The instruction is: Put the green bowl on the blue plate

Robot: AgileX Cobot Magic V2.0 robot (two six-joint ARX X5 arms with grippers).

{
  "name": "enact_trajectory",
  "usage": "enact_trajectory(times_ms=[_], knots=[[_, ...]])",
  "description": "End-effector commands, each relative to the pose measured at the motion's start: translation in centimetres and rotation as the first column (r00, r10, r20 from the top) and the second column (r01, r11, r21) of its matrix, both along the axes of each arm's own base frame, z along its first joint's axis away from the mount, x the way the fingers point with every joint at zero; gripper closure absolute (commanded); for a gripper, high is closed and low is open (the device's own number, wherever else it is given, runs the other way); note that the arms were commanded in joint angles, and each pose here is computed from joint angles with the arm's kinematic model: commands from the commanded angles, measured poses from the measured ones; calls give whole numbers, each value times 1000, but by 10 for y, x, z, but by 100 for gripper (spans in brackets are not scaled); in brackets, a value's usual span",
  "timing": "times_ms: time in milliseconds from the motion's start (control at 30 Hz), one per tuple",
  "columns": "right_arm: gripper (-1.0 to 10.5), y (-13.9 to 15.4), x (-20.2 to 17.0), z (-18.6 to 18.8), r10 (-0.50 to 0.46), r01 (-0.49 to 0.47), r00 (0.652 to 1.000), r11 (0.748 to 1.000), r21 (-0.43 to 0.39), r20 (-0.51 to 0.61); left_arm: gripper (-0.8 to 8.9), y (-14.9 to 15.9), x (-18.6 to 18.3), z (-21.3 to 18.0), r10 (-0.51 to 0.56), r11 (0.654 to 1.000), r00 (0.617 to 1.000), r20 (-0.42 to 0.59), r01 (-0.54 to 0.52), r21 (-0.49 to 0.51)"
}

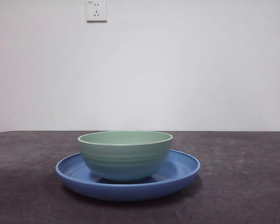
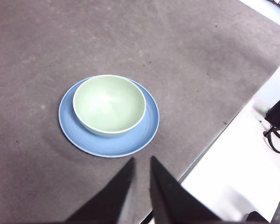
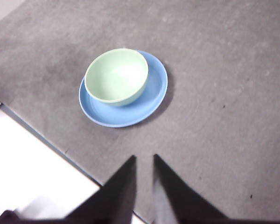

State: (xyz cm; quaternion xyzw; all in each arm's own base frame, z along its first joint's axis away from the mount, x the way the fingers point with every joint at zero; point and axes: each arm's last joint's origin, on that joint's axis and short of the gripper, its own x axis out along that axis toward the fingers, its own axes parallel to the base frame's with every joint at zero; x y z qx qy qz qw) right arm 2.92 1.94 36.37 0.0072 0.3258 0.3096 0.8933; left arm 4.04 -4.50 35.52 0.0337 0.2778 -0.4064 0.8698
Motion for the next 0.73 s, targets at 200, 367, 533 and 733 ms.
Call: enact_trajectory(times_ms=[200,367,533,733], knots=[[930,0,-1,5,7,-7,1000,1000,5,28,794,0,0,6,-3,1000,1000,22,4,-16],[930,0,-1,5,7,-7,1000,1000,5,28,794,0,0,6,-3,1000,1000,22,4,-16],[930,0,-1,5,7,-7,1000,1000,5,28,794,0,0,6,0,1000,1000,24,1,-18],[930,0,-1,5,7,-7,1000,1000,5,28,794,10,1,7,103,995,989,105,-104,5]])
